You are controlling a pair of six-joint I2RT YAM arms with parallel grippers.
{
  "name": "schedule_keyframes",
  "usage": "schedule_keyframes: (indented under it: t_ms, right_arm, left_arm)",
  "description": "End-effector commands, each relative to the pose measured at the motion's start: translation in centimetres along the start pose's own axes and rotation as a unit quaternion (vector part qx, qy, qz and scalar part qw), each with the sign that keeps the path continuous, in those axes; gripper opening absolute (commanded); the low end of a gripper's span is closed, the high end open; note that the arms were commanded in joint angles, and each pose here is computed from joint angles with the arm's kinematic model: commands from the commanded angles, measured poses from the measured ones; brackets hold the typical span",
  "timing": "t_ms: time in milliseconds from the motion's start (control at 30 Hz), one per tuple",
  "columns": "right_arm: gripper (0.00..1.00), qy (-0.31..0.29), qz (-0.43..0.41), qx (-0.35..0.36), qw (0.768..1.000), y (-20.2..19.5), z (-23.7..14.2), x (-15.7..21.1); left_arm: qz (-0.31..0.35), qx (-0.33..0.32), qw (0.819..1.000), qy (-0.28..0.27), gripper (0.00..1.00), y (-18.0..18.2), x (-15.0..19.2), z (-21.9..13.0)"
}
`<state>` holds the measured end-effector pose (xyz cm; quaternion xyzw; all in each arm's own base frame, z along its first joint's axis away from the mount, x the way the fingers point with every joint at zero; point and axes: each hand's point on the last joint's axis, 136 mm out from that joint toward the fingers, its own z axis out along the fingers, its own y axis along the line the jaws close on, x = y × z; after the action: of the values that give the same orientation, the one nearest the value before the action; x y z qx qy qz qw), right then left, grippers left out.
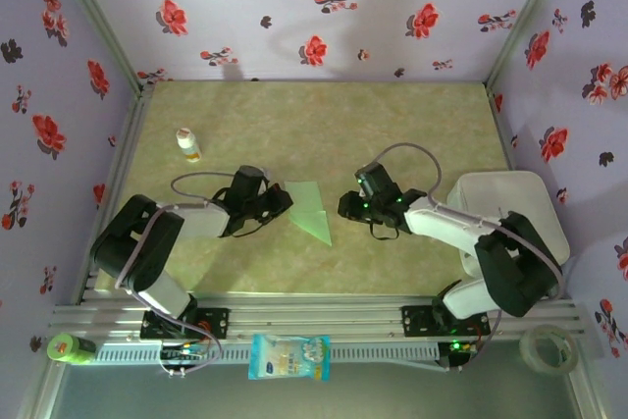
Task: Fold a paper plane with a square sheet of paper (pick it up from the middle)
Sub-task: Fourth fold the wing at the center of the table.
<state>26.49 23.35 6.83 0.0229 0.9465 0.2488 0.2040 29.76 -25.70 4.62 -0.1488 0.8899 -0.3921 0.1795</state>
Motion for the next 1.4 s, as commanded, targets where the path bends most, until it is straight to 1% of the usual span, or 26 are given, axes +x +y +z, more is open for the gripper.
schedule_keyframes:
  t_ms: [0, 33, 133, 267, 333, 400, 633, 733, 900, 1067, 1233, 1267, 1367]
  right_arm:
    - [0.34, -0.029, -0.046, 0.013, 0.998, 0.1, -0.5, -0.3]
    - [0.34, -0.029, -0.052, 0.01, 0.998, 0.4, -0.5, -0.2]
    - [0.34, -0.028, -0.06, 0.004, 0.998, 0.9, -0.5, 0.1]
    - [0.34, -0.031, -0.071, 0.01, 0.997, 0.9, -0.4, 0.5]
    - [0.34, -0.031, -0.079, 0.013, 0.996, 0.9, -0.5, 0.7]
    - [0.34, -0.034, -0.091, 0.014, 0.995, 1.1, -0.6, 0.9]
    - [0.35, -0.055, -0.16, 0.018, 0.985, 2.1, -1.1, 1.6]
    - [0.35, -0.077, -0.214, 0.006, 0.974, 3.2, -1.3, 2.3]
    - [0.38, -0.099, -0.323, -0.012, 0.941, 5.9, -1.1, 4.0]
    - [0.38, -0.091, -0.395, 0.016, 0.914, 7.1, 0.5, 5.3]
    - [0.41, -0.071, -0.435, 0.051, 0.896, 7.1, 2.3, 6.2]
    - [0.42, -0.079, -0.437, 0.068, 0.894, 6.8, 2.5, 5.9]
    - [0.42, -0.086, -0.435, 0.085, 0.892, 6.7, 3.1, 5.6]
  left_arm:
    - [-0.004, -0.002, 1.0, -0.019, 0.0, -0.3, -0.4, -0.2]
    - [-0.003, 0.001, 1.0, -0.017, 0.0, -0.5, -0.4, -0.2]
    - [0.0, 0.011, 1.0, -0.008, 0.04, -1.1, -0.2, -0.1]
    - [0.002, 0.017, 1.0, 0.001, 0.08, -1.4, 0.0, 0.0]
    - [0.001, 0.021, 1.0, 0.004, 0.07, -1.5, 0.1, 0.0]
    - [0.001, 0.02, 1.0, 0.006, 0.04, -1.5, 0.1, 0.0]
    - [-0.009, 0.024, 1.0, 0.01, 0.02, -1.7, 0.2, 0.1]
    - [-0.008, 0.025, 1.0, 0.017, 0.03, -1.9, 0.3, 0.3]
    - [-0.01, 0.032, 0.999, 0.023, 0.06, -2.2, 0.4, 0.3]
    - [-0.007, 0.04, 0.999, 0.028, 0.08, -2.9, 0.4, 0.2]
    - [-0.01, 0.04, 0.999, 0.031, 0.09, -3.0, 0.4, 0.1]
    - [-0.011, 0.039, 0.999, 0.032, 0.09, -2.9, 0.5, 0.1]
    - [-0.013, 0.038, 0.999, 0.033, 0.09, -2.9, 0.5, 0.1]
